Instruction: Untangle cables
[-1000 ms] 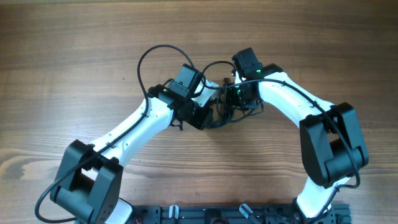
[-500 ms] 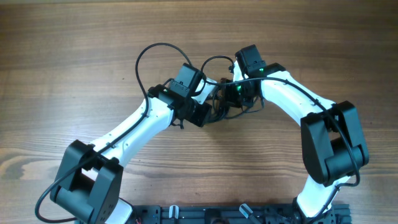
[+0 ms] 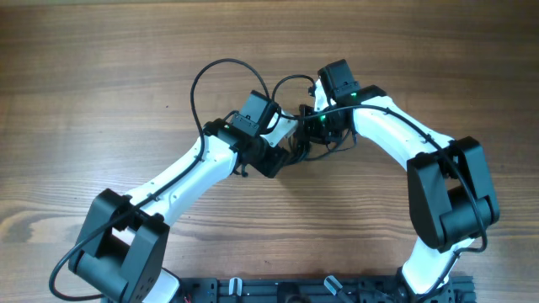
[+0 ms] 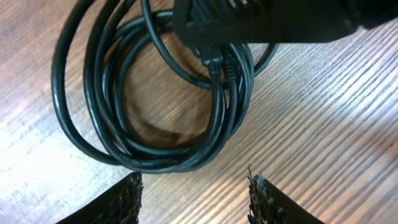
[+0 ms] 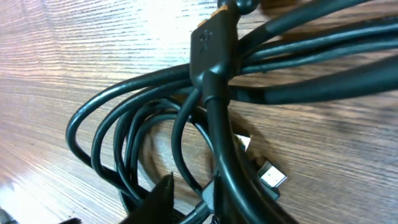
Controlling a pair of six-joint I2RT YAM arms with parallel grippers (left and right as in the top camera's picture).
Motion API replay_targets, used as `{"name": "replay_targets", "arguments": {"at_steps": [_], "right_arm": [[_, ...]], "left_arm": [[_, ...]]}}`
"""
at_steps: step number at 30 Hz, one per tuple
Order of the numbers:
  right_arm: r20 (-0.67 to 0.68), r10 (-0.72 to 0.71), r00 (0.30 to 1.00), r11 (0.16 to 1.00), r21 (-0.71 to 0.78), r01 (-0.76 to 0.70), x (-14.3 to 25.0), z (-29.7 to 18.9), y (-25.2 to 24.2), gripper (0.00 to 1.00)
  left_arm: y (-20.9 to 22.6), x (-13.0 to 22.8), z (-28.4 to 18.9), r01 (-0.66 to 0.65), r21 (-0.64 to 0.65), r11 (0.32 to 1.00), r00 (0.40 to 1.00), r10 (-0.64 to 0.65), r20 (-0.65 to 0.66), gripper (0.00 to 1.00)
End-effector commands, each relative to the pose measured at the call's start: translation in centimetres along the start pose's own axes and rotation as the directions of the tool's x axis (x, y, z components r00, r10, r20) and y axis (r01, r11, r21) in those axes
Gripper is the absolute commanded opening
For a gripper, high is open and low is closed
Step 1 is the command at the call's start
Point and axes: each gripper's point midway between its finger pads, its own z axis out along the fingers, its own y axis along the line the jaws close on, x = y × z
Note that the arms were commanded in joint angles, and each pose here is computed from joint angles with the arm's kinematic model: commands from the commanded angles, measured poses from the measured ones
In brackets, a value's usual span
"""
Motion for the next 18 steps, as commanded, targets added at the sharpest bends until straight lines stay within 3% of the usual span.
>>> {"name": "replay_targets", "arguments": {"at_steps": [1, 9, 14, 18], "right_arm": [[-0.006, 0.007, 1.0, 0.998, 0.058, -0.007, 0.2, 1.0, -1.6, 0.28], [0.012, 0.024, 1.0, 0.994, 0.102, -0.025, 0.0, 1.0, -2.4, 0.33], [0.019, 0.038, 0.999, 0.993, 0.113, -0.04, -0.1, 0.9, -2.6, 0.43], [0.018, 0.038, 0.999, 0.993, 0.113, -0.04, -0.1, 0.9, -2.6, 0.45]], "left_arm": [[0.1, 0.7, 1.2, -0.097, -0.005, 0.995, 0.995, 0.097, -0.028, 0.58], [0.3, 0.9, 2.0, -0.095, -0.002, 0.995, 0.995, 0.095, -0.04, 0.58], [0.4, 1.2, 2.8, -0.092, 0.002, 0.996, 0.994, 0.092, -0.054, 0.58], [0.1, 1.1, 2.8, -0.097, 0.007, 0.995, 0.994, 0.098, -0.05, 0.58]]}}
